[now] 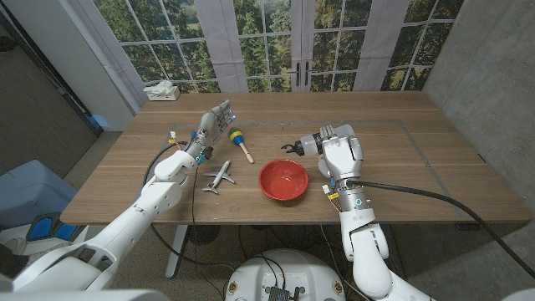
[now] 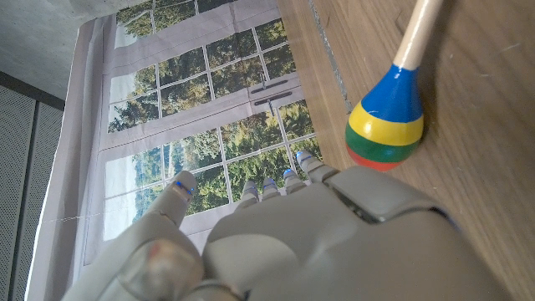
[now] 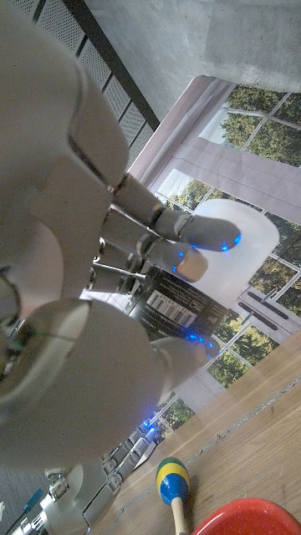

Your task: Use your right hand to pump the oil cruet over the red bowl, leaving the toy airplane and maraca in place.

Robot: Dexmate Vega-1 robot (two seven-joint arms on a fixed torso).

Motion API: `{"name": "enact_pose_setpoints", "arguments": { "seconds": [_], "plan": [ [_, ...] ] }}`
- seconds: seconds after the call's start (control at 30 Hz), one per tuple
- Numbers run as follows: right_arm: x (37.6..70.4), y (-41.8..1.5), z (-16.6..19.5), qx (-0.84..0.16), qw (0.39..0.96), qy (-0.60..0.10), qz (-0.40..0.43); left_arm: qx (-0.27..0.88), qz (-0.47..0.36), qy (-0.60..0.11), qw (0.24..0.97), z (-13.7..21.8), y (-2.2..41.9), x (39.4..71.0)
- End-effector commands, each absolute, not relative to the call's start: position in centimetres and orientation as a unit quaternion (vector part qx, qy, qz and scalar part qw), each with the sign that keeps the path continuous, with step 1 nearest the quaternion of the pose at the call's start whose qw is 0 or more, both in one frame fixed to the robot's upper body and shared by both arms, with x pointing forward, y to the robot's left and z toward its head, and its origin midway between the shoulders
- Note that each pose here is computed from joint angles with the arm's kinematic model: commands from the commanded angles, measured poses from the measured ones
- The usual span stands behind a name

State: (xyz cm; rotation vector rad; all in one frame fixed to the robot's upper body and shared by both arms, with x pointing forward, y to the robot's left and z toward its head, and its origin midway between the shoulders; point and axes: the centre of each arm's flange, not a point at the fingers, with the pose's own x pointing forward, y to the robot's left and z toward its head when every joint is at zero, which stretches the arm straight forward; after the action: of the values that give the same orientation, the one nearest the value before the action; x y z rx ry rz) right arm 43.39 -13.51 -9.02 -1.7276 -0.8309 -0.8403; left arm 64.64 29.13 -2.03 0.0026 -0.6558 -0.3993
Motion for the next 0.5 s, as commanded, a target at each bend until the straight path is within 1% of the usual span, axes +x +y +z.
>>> {"name": "enact_pose_setpoints", "arguments": {
  "seconds": [0.03,0.37,0.5],
  "plan": [
    [43.06,-13.48,-9.06,-0.717,0.497,-0.357,-0.333,0.000,-0.195,-0.323,0.926,-2.14,29.20,64.42],
    [42.97,-13.59,-8.75,-0.722,0.488,-0.366,-0.328,-0.002,-0.196,-0.325,0.925,-2.20,29.25,64.32],
    [42.99,-13.42,-8.52,-0.724,0.493,-0.356,-0.325,-0.003,-0.195,-0.325,0.925,-2.28,29.38,64.25]
  ]
}}
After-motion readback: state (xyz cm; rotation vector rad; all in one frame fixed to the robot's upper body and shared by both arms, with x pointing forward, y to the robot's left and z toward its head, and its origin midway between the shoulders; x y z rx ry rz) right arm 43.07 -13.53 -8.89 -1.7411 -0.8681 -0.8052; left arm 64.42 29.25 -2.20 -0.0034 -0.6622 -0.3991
